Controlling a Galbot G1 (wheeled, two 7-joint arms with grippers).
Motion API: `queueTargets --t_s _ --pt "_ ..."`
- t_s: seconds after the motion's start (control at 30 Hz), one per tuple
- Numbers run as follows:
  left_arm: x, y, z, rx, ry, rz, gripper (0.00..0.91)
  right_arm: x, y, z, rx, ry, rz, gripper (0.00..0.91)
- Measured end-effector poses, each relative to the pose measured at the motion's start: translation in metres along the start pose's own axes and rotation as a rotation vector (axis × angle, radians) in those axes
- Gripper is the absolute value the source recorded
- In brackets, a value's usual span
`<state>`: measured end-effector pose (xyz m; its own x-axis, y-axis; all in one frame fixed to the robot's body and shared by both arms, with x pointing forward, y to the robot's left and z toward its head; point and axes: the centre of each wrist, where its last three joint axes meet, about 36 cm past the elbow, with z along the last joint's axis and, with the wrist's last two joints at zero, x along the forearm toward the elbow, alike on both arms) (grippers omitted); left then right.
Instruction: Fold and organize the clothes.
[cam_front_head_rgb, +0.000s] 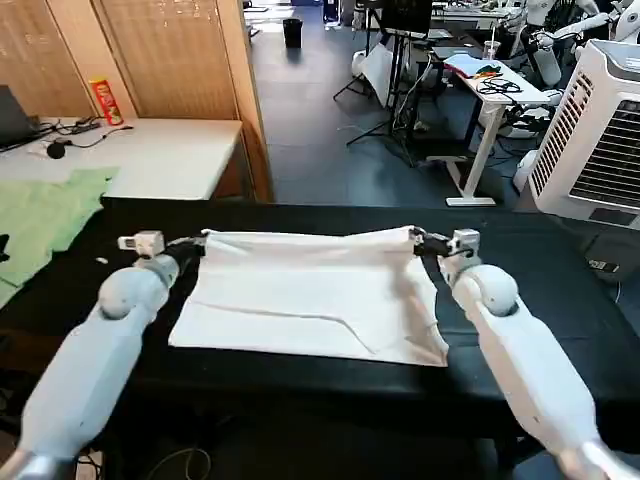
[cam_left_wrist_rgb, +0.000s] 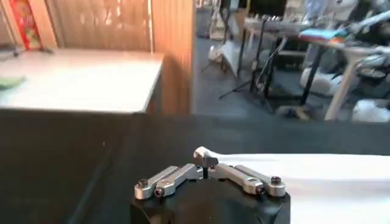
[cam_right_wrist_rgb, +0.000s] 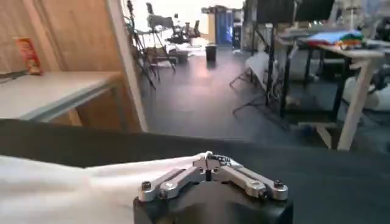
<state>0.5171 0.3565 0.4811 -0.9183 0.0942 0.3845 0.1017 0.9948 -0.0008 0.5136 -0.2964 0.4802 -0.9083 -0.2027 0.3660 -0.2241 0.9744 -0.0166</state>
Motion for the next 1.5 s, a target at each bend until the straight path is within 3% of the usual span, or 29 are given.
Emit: queueTargets --t_s 0.27,0.7,0.73,0.77,0.8,0.83,0.87,1.13,1.3,1.5 --pt "0.054 -0.002 0.025 -0.041 0.023 0.011 0.068 0.042 0.017 0.019 0.053 0.091 -0.012 0.029" --pt "0.092 0.004 0.071 -0.044 0.091 -0.021 0.068 0.070 0.024 0.054 0.035 0.193 -0.030 0.029" --pt "0.093 0.004 0.074 -0.044 0.096 -0.022 0.146 0.070 0.024 0.054 0.035 0.195 -0.032 0.029" --pt "0.094 0.004 0.076 -0.045 0.103 -0.023 0.341 0.071 0.024 0.055 0.033 0.198 -0.034 0.029" --pt "0.095 0.004 0.078 -0.045 0.112 -0.025 0.878 0.073 0.025 0.056 0.031 0.200 -0.037 0.059" --pt "0.095 0.004 0.079 -0.048 0.118 -0.028 0.878 0.074 0.026 0.056 0.030 0.201 -0.041 0.429" --pt "0.095 0.004 0.080 -0.051 0.119 -0.031 0.878 0.075 0.026 0.056 0.028 0.201 -0.045 0.878" --pt "0.099 0.000 0.083 -0.053 0.129 -0.038 0.878 0.094 0.024 0.046 0.016 0.201 -0.062 0.878" --pt "0.108 0.005 0.077 -0.049 0.120 -0.043 0.878 0.095 0.011 0.032 -0.014 0.145 0.000 0.878" --pt "0.100 0.018 0.066 0.007 0.078 -0.086 0.878 0.070 0.008 0.026 -0.052 0.029 0.072 0.878"
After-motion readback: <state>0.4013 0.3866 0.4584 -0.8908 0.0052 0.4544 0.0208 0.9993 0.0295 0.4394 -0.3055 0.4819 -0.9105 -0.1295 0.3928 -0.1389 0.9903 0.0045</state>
